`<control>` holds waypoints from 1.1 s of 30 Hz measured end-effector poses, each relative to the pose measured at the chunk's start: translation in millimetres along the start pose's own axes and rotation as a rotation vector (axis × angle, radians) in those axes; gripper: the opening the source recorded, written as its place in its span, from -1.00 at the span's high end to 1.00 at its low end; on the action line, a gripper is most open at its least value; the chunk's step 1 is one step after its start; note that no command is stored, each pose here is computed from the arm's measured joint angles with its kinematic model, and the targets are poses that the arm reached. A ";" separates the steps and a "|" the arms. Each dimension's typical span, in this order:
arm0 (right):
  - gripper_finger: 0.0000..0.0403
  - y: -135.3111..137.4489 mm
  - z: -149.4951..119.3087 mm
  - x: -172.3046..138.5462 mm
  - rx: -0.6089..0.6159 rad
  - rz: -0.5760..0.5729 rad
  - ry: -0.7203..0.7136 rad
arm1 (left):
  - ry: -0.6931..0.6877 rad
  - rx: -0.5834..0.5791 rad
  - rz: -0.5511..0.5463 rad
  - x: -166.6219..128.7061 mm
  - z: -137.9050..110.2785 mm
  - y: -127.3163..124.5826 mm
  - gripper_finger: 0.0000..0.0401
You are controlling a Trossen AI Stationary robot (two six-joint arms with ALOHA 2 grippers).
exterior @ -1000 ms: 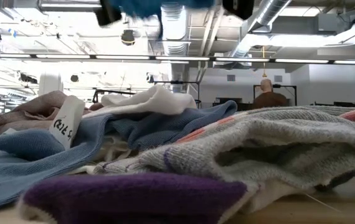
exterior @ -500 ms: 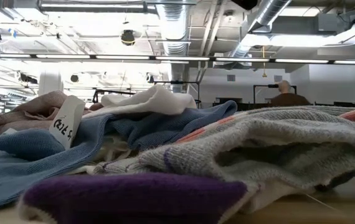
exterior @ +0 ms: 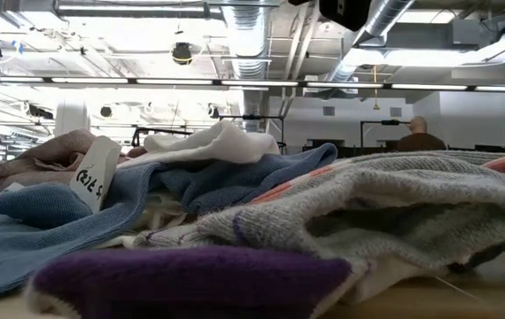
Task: Pick & Place Cloths
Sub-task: Put the blue shorts into the transparent bin
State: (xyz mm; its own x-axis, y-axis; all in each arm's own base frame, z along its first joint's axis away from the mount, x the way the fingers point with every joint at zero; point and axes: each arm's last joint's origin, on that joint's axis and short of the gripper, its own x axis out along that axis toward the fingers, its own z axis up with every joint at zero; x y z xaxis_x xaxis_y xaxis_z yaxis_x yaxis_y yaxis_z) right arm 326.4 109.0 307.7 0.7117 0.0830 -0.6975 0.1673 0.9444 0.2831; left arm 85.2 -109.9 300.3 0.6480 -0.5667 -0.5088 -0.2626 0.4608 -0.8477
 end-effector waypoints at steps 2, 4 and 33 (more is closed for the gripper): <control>0.64 0.1 -0.8 2.6 0.010 -0.003 0.007 | 0.003 -0.005 0.026 2.0 -2.8 3.4 1.00; 0.64 1.1 -1.5 2.4 0.011 -0.001 0.008 | 0.002 -0.007 0.047 6.4 -4.4 7.9 1.00; 0.64 1.9 -0.4 2.0 0.013 0.004 -0.003 | 0.266 -0.042 -0.188 18.4 -13.9 7.0 -0.13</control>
State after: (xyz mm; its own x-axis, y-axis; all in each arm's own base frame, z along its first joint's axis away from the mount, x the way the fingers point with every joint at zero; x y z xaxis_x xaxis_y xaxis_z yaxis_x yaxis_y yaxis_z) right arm 327.8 111.2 306.6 0.7143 0.0857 -0.6946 0.1737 0.9397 0.2946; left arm 85.3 -126.6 282.9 0.4799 -0.8004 -0.3593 -0.1885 0.3060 -0.9332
